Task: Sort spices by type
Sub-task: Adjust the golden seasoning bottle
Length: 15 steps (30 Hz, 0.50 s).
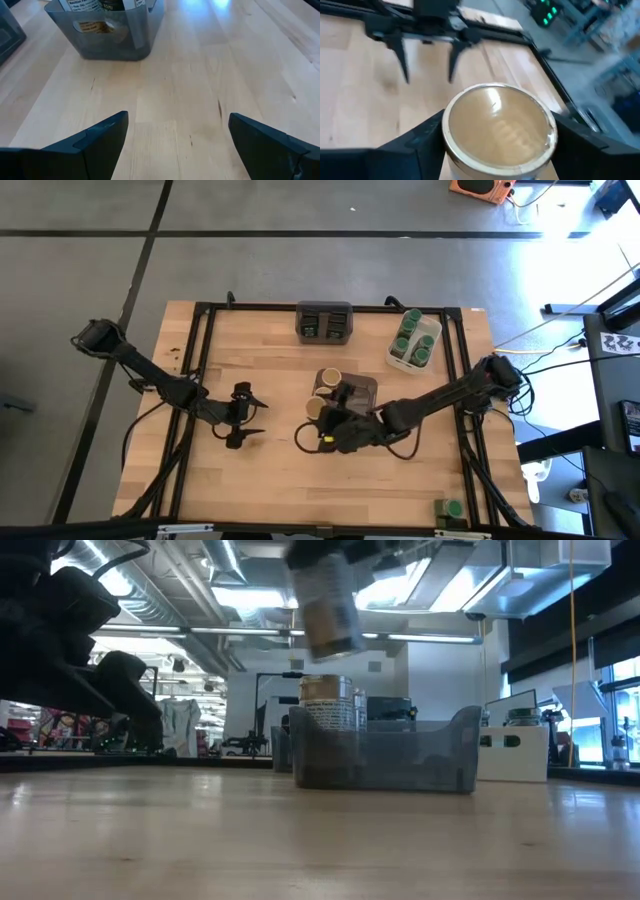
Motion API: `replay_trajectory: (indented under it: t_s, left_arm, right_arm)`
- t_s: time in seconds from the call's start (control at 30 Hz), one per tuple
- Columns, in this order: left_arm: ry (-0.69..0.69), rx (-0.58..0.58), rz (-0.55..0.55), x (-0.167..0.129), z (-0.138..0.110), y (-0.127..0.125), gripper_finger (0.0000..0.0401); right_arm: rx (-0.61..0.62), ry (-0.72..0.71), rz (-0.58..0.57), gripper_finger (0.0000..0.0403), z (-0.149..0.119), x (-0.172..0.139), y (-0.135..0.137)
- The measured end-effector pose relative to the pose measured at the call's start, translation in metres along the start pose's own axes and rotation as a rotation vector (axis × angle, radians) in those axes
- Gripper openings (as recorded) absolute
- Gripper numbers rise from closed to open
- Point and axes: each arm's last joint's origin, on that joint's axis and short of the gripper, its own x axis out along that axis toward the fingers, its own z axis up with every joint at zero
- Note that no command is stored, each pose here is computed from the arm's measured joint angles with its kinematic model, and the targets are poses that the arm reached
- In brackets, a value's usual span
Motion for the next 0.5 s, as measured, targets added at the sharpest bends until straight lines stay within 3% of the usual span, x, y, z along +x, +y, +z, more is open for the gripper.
replay_trajectory:
  t_s: [0.27,0.5]
  left_arm:
    - [0.012,0.009,0.003,0.000,-0.001,0.000,0.0343]
    - [0.018,0.004,0.004,0.000,-0.002,0.000,0.0343]
  right_arm:
    - [0.023,0.124,-0.030,0.0278,-0.011,-0.010,-0.011]
    - [0.024,0.236,-0.115,0.0278,-0.039,-0.015,-0.018]
